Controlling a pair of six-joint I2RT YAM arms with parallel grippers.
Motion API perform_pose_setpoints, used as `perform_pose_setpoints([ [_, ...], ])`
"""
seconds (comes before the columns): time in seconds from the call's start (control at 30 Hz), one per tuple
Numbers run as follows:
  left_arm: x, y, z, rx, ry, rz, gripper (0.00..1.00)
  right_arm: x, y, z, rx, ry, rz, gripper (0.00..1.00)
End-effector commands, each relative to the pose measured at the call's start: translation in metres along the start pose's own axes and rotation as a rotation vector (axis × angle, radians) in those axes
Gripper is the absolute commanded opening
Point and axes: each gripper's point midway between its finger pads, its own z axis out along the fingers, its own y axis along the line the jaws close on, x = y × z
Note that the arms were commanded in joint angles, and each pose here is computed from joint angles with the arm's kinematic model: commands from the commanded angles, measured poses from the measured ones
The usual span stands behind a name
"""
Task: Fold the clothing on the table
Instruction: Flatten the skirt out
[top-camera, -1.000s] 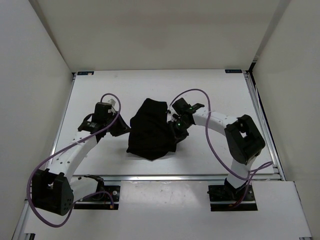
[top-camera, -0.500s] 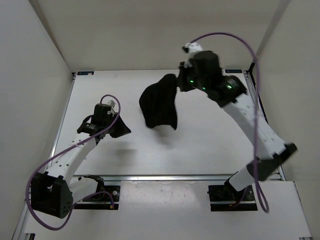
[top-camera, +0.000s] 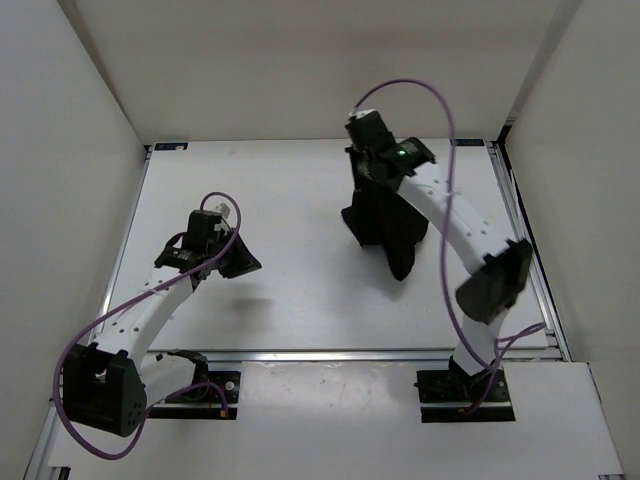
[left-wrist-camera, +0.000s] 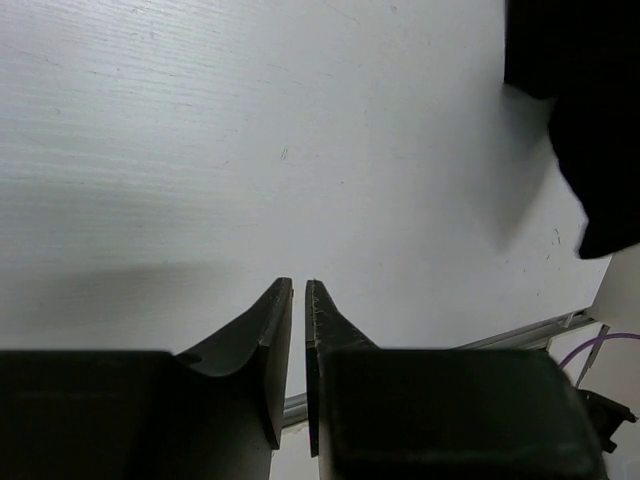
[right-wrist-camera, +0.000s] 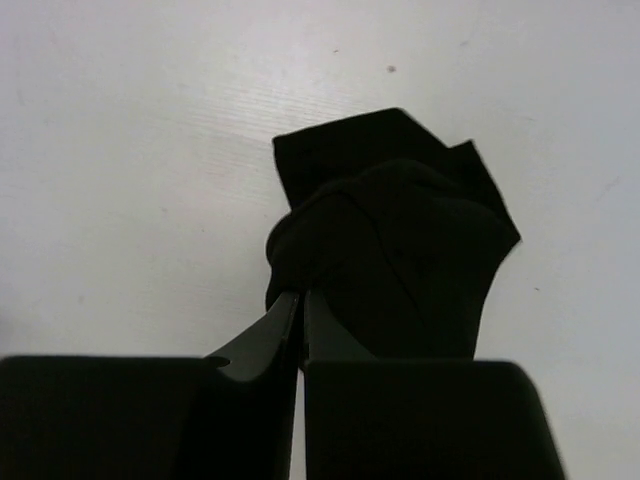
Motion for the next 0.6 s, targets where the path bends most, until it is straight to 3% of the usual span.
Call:
perform_pose_setpoints([
  [0.0,-0.005,-0.002,-0.003,0.023,-0.015,-0.003,0.22,-0.01,0.053,0.033,-0.143,0.025,-0.106,0.0],
  [0.07,-0.004,-0.002,-0.004,0.026,-0.009,-0.004,0.23,-0.019,0.07,0.044,-0.244,0.011,-0.064,0.0],
  [0.13,-0.003,-0.002,-0.005,0.027,-0.005,0.002,0.22,-0.046,0.084,0.027,-0.337,-0.071,-0.054,0.0],
  [0.23,0.002,0.005,-0.002,0.003,0.015,-0.002,0.23,-0.094,0.074,-0.027,-0.392,-0.267,-0.028,0.0],
  [0.27,0.003,0.004,-0.001,0.005,0.018,0.005,0.22,-0.121,0.063,-0.067,-0.415,-0.41,-0.003,0.0],
  [0.3,0.004,0.007,0.0,0.001,0.021,-0.001,0.23,-0.123,0.058,-0.062,-0.382,-0.472,0.0,0.0],
  [0.37,0.009,0.007,0.002,0.002,0.04,0.002,0.22,-0.14,0.024,-0.133,-0.364,-0.704,0.06,0.0],
  [0.4,0.008,0.007,0.003,0.0,0.037,0.002,0.22,-0.137,0.006,-0.141,-0.363,-0.746,0.115,0.0],
  [0.5,0.011,0.007,0.004,0.002,0.046,0.012,0.22,-0.112,-0.036,-0.143,-0.362,-0.741,0.245,0.0],
  [0.57,0.014,0.008,0.008,-0.003,0.062,0.009,0.22,-0.063,-0.044,-0.108,-0.375,-0.553,0.278,0.0],
])
